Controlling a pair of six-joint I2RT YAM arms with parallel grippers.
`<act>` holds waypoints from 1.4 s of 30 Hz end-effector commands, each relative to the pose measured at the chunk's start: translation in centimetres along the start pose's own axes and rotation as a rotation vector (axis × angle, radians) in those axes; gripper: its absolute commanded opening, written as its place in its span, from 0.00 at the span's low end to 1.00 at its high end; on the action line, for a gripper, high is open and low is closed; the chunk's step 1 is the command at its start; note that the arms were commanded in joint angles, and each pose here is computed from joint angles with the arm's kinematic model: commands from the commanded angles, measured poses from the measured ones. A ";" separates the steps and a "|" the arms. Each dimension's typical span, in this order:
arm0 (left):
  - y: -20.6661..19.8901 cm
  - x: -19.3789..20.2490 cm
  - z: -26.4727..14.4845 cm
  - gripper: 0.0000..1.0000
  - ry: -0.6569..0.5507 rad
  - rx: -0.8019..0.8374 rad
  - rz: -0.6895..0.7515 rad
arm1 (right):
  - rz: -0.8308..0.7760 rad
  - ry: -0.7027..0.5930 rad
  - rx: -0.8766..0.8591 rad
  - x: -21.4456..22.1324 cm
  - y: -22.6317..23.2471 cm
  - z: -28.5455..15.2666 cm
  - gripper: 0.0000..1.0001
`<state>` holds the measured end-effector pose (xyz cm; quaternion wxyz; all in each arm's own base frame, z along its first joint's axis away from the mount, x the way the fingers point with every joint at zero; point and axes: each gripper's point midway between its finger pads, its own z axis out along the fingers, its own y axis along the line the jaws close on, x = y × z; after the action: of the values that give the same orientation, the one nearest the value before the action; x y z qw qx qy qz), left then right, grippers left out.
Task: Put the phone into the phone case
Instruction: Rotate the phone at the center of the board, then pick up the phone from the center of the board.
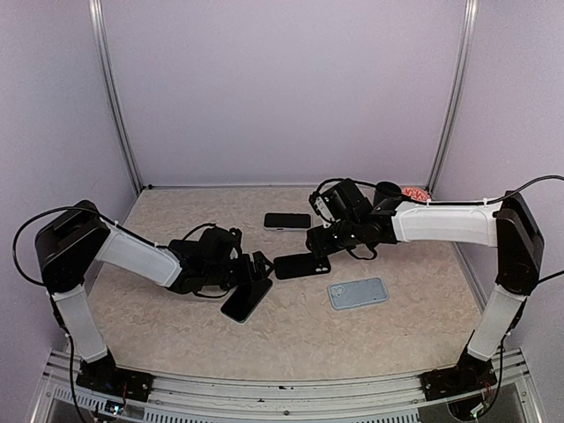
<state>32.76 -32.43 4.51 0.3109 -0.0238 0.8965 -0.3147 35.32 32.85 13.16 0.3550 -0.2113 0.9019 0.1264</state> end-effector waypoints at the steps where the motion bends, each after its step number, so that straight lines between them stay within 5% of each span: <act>1: -0.5 1.8 -0.2 0.99 0.069 0.041 0.040 | -0.010 -0.018 -0.028 -0.2 0.4 -0.6 0.62; 12: 1.8 -1.7 -6.7 0.99 -0.081 -0.162 -0.038 | -0.093 0.008 -0.214 -0.2 3.9 -0.1 0.67; 25: 2.0 2.4 -12.4 0.99 -0.007 -0.116 -0.190 | -0.179 0.095 -0.412 0.0 10.4 3.0 0.68; 42: 3.8 4.7 -10.6 0.99 0.024 -0.259 0.213 | -0.179 0.173 -0.480 1.6 12.7 5.2 0.69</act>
<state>22.61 -25.11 6.61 0.2939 -0.0262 0.9317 -0.2118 32.13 45.33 9.11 0.2309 -0.3719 0.8530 0.2843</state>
